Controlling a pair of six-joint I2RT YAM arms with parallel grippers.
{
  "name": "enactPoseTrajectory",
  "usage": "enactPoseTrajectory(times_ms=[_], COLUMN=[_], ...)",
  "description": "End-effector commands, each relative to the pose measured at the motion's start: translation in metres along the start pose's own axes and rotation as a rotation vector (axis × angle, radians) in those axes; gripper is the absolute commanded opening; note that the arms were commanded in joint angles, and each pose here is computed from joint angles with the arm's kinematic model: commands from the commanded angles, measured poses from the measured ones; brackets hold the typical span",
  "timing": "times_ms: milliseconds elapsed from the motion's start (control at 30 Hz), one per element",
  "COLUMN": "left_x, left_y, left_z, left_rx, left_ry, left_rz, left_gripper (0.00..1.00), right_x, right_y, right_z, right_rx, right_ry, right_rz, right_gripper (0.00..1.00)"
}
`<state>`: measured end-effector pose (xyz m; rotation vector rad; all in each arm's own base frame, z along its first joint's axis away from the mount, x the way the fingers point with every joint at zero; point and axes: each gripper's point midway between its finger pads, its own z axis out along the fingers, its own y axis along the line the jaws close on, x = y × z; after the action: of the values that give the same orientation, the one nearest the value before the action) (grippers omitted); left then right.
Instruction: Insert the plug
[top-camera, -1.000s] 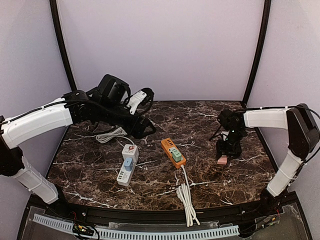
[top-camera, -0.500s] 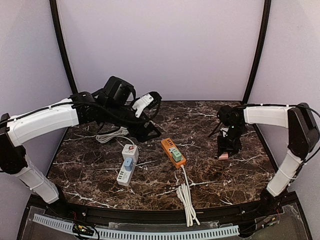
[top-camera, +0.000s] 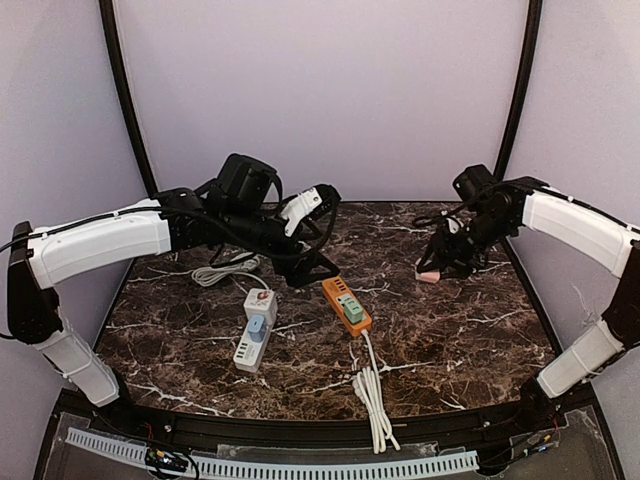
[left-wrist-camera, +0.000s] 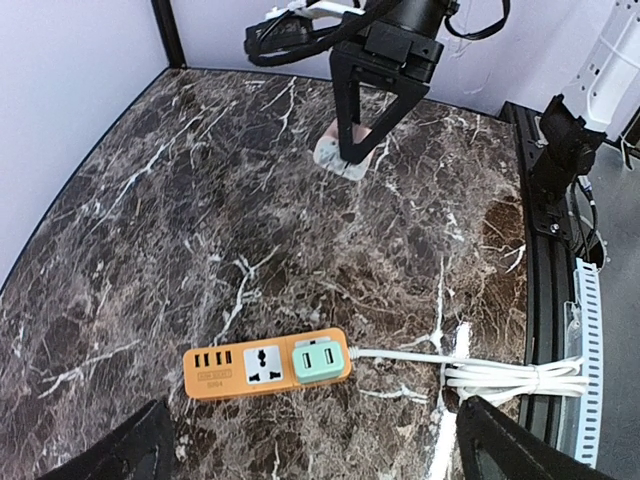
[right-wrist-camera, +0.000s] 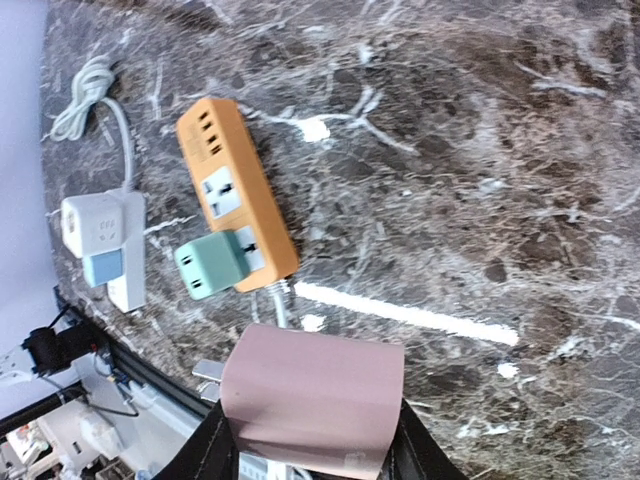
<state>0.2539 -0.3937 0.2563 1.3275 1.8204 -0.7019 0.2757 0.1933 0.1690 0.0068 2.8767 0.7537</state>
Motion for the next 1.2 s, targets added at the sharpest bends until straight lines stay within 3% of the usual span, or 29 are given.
enactPoseTrajectory(times_ms=[0,200,500,767,1167], left_x=[-0.018,-0.034,-0.053,-0.063,-0.064], left_y=[-0.018,-0.027,-0.021,-0.02,-0.028], left_z=[-0.003,-0.008,-0.01,-0.011,0.003], left_rx=[0.092,0.126,0.074,0.05,0.093], left_ry=[-0.095,-0.2,-0.269,-0.282,-0.263], left_rz=[0.107,0.215,0.332,0.375,0.362], left_gripper=[0.99,0.99,0.99,0.97,0.84], right_x=[-0.002,-0.003,0.002,0.016,0.028], right_y=[0.05,0.098,0.151,0.177,0.192], right_z=[-0.023,-0.049,-0.062,-0.053,-0.042], right_rx=[-0.236,-0.397,-0.451,-0.458,-0.443], right_ry=[-0.003,-0.024,-0.025,0.003,0.033], right_rz=[-0.024,-0.054,-0.081,-0.073,-0.067], right_gripper=[0.22,0.22,0.21,0.2,0.19])
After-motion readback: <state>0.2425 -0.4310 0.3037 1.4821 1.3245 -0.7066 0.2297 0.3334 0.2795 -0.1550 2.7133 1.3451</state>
